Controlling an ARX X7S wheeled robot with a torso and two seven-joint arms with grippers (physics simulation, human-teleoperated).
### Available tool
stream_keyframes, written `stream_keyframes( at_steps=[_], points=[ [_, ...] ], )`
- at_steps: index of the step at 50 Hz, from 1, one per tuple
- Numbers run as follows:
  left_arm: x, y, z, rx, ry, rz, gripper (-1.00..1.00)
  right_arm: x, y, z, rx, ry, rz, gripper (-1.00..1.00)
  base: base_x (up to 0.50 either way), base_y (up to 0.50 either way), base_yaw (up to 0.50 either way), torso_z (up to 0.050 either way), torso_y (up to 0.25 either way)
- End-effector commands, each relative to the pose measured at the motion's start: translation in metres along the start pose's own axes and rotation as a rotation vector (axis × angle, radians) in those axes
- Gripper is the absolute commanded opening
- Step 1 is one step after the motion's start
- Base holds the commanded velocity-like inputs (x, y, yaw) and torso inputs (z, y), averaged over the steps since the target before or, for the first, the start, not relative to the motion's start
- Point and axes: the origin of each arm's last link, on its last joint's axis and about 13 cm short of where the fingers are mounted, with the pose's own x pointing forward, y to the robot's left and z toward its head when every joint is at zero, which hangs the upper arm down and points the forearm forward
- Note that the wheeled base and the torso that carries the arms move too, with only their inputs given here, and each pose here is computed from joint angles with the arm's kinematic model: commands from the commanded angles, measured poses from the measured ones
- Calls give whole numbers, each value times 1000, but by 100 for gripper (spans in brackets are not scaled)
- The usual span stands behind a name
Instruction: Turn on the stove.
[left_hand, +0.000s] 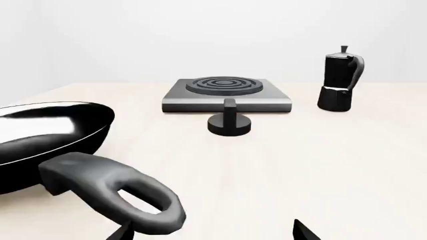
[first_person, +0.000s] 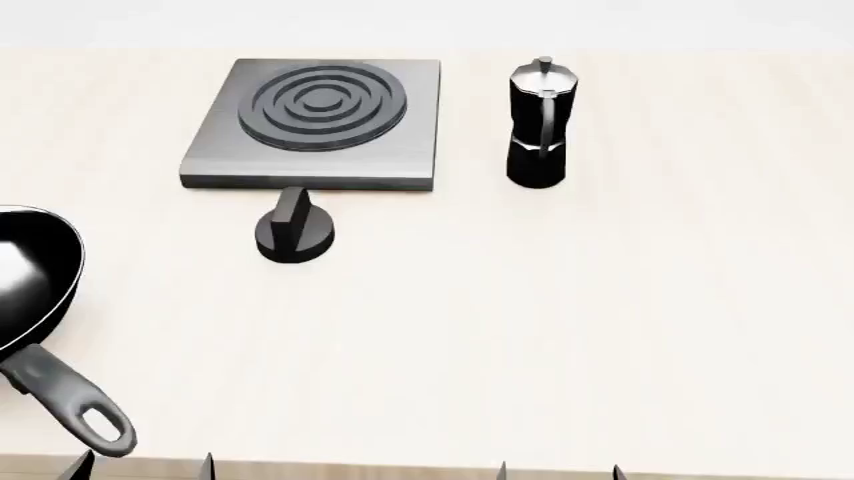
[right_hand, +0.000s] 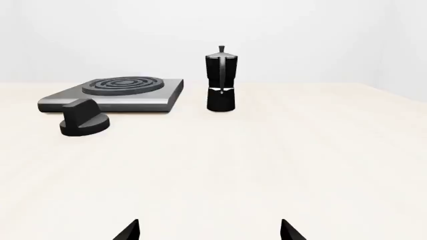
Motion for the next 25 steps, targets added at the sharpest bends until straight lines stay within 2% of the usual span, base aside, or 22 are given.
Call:
stream_keyframes(
  at_steps=[1,14,17,25],
  points=[
    [1,0,0,2,6,4,100,1,0,0,4,5,-4,100,0,0,0,0,0],
    [1,0,-2,2,11,9,100,3,-1,-1,3,21,-15,100,0,0,0,0,0],
    [-1,0,2,-4,0,-11,100,0,0,2,-37,-1,-2,100,0,0,0,0,0],
    [-5,-4,8,35,2,-33,100,-2,1,17,-52,-15,7,100,0,0,0,0,0]
  ],
)
